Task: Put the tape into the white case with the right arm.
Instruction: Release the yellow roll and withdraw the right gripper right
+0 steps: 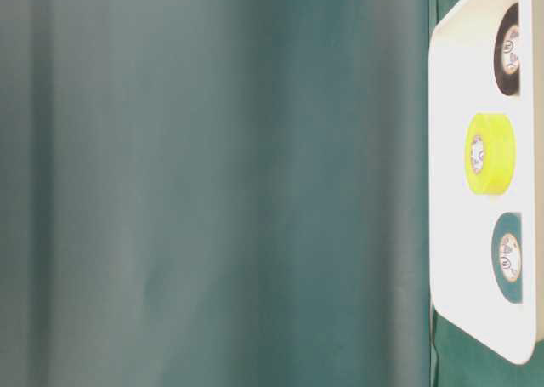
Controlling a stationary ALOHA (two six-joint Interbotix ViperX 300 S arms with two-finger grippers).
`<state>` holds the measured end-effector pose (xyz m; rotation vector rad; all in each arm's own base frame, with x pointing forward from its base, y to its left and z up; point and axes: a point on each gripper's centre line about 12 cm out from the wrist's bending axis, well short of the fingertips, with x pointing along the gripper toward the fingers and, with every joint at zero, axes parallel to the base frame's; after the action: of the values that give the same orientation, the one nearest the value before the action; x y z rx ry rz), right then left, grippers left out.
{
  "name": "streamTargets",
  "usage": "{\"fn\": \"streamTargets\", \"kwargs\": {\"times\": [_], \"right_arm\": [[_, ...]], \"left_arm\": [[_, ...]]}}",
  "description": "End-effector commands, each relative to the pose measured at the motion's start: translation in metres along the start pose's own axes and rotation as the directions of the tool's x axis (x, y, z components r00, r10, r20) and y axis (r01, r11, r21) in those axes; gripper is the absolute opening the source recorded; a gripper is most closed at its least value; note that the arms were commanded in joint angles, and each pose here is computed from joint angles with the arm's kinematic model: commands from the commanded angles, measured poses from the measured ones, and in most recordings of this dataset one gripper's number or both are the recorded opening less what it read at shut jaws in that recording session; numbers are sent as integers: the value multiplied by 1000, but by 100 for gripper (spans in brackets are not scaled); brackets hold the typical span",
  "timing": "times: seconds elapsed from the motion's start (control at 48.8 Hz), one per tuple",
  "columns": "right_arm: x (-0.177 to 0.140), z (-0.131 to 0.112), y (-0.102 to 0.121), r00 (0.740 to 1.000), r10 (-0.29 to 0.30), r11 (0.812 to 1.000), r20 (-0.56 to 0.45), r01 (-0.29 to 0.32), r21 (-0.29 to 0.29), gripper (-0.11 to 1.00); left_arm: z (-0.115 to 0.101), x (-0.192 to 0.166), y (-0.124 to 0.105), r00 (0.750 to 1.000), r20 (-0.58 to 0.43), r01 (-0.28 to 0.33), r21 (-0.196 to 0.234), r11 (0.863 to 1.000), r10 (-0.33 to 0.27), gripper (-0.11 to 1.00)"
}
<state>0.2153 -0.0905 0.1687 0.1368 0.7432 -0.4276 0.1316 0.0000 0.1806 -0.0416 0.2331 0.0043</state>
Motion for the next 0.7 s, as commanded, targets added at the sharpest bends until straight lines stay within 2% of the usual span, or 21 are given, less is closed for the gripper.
{"fn": "streamTargets", "kwargs": {"times": [0.0, 0.205, 0.389, 0.553, 0.676], "right_arm": [[-9, 1, 0, 999, 4, 1000, 42, -4, 4, 64], [-24, -8, -1, 996, 7, 1000, 88, -8, 14, 64], [-25, -11, 2, 996, 23, 1000, 89, -24, 14, 64], [-27, -15, 21, 992, 94, 995, 84, -90, -43, 64], [-29, -23, 41, 983, 174, 980, 64, -166, -114, 64]], "left_arm": [[5, 0, 0, 1000, 12, -1, -3, 1000, 1, 0], [5, 0, 0, 1000, 14, -1, -3, 1000, 1, 0], [5, 0, 0, 1000, 12, -1, -3, 1000, 1, 0], [5, 0, 0, 1000, 12, -1, -3, 1000, 1, 0], [5, 0, 0, 1000, 12, -1, -3, 1000, 1, 0]]}}
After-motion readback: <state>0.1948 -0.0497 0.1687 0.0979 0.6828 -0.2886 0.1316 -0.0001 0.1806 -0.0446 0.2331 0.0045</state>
